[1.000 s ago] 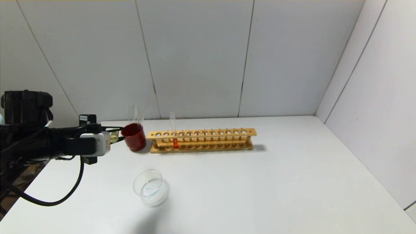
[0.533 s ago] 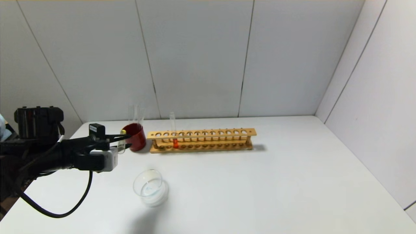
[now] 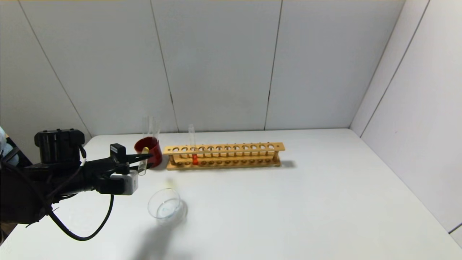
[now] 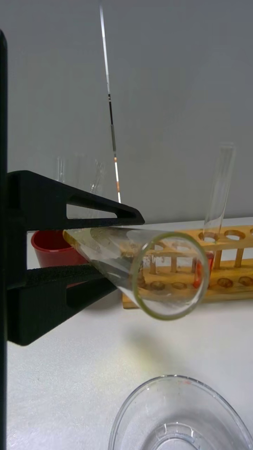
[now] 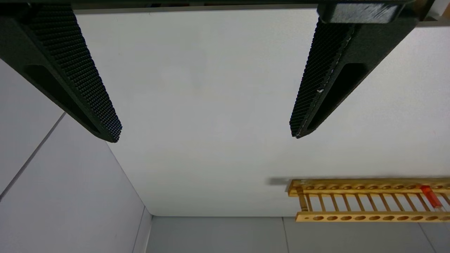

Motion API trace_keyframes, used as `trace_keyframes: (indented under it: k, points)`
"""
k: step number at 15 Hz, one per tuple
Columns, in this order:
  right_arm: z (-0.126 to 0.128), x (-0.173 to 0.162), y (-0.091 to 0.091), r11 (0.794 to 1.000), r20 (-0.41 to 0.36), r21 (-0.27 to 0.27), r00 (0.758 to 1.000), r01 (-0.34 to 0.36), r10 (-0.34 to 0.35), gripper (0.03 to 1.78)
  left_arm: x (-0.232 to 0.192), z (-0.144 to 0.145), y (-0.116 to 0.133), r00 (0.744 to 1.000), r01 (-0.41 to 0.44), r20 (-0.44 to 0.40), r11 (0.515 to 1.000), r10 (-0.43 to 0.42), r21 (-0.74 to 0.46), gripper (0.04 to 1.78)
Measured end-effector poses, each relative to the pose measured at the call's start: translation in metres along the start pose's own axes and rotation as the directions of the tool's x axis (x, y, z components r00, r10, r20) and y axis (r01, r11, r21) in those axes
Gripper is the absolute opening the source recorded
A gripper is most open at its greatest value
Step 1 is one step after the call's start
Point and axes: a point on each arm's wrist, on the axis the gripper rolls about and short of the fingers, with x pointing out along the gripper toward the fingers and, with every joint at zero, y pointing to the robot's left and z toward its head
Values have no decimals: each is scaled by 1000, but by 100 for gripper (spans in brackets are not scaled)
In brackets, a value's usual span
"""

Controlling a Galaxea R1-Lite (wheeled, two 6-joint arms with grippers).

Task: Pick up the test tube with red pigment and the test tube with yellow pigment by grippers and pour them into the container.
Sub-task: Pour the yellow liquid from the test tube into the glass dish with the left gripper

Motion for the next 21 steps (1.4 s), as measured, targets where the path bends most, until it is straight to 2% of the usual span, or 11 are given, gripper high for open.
trace_keyframes:
  k: [3, 10, 21]
  points:
    - [0, 0, 0, 1000, 0, 0, 1000, 0, 0, 175, 7, -9, -3, 999, -45, 3, 998, 45, 36, 32]
    - [0, 0, 0, 1000, 0, 0, 1000, 0, 0, 175, 14, -14, -11, 1000, -22, -4, 998, 22, 53, 32]
    - [0, 0, 0, 1000, 0, 0, 1000, 0, 0, 175, 30, -19, -18, 1000, 0, 19, 977, -4, 215, 32]
